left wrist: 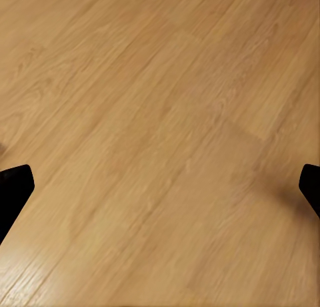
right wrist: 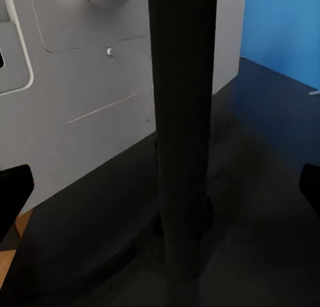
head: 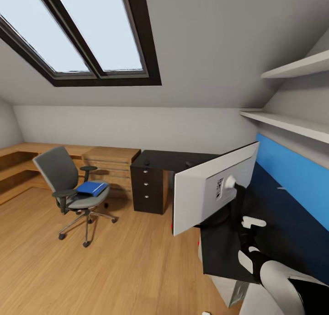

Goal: In the bedroom, organize the workspace by keeping the computer under the desk, ensuring the monitor is on the desk, placing the keyboard on the desk next to the monitor, placing the mouse on the desk next to the keyboard, moving the folder from the swivel chair onto the desk next to the mouse, stacking the notebook on top of the folder with the pen on top of the notebook, and positioning the swivel chair next to the desk.

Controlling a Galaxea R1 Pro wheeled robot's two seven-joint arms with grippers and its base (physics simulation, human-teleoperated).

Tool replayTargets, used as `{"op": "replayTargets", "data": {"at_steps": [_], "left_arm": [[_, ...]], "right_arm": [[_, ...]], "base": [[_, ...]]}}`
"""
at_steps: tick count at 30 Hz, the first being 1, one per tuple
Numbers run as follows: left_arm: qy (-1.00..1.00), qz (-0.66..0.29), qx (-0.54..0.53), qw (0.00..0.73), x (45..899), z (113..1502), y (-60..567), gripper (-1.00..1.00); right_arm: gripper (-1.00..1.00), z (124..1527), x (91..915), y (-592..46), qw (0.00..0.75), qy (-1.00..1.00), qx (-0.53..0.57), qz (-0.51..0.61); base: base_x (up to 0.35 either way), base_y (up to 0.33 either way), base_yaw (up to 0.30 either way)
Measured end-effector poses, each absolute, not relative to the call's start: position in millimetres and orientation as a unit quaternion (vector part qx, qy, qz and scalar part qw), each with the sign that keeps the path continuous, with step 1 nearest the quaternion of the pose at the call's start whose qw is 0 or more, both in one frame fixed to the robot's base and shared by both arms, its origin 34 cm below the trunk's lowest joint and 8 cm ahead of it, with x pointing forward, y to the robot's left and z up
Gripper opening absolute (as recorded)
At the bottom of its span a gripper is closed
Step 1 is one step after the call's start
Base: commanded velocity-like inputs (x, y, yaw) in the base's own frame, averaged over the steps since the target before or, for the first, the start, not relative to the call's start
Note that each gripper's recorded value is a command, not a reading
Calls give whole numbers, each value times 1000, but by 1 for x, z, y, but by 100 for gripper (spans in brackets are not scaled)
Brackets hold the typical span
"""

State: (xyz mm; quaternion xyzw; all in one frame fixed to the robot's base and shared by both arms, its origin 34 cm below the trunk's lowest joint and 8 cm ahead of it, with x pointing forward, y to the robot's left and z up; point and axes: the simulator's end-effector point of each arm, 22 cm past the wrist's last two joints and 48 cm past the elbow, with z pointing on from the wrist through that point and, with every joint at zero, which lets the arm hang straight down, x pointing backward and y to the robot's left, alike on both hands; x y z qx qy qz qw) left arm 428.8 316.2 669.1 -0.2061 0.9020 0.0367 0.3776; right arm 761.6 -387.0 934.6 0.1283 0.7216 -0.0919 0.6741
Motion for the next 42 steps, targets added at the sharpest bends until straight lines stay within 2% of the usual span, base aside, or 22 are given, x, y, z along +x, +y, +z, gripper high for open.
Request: {"op": "replayTargets", "data": {"at_steps": [42], "left_arm": [[902,37,-206,377,428,668,316,100]], "right_arm": [[100,934,762,-387,674,722,128,-92]], "base": [[96,-35,0]]}}
